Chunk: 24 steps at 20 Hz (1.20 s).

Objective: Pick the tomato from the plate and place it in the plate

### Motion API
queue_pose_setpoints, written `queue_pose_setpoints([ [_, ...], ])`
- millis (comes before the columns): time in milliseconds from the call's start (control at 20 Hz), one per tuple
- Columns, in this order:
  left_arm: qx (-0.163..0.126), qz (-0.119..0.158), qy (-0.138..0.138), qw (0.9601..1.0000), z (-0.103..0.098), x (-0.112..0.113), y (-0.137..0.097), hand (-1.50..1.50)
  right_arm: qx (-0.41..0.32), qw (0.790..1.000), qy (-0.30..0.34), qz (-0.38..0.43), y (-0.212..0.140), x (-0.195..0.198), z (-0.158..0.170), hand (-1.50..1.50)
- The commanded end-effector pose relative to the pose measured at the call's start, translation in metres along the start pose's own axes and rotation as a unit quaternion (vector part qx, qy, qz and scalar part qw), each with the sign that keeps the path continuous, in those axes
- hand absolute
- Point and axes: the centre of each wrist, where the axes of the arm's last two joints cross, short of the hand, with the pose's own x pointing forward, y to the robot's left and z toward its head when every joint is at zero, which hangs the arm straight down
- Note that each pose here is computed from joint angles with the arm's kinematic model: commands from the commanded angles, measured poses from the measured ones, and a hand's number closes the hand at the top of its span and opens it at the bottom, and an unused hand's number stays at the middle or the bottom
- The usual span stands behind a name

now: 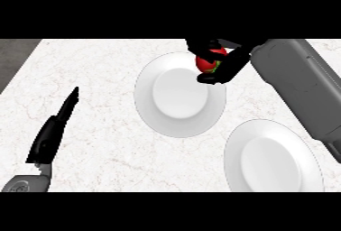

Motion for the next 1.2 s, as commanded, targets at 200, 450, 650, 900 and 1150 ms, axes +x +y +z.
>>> queue_pose_setpoints([
  [200,0.021,-0.003,0.018,0.9996,0.007,-0.012,-0.001,0.00,0.154,0.984,-0.071,-0.059,0.048,-0.018,-0.046,1.50],
  [450,0.033,0.001,0.017,0.9993,0.003,-0.013,0.025,0.00,0.187,0.977,-0.080,-0.059,0.094,-0.032,-0.062,1.50],
  [650,0.029,0.001,0.028,0.9992,0.013,-0.009,0.016,0.00,0.203,0.968,-0.023,-0.142,0.121,-0.046,-0.051,1.50],
  [900,0.032,-0.001,0.034,0.9989,0.028,-0.024,0.017,0.00,0.223,0.967,0.020,-0.120,0.141,-0.059,-0.054,-1.50],
  [1150,0.035,0.003,0.039,0.9986,0.028,-0.026,0.020,0.00,0.158,0.970,-0.013,-0.184,0.159,-0.065,-0.049,-1.50],
])
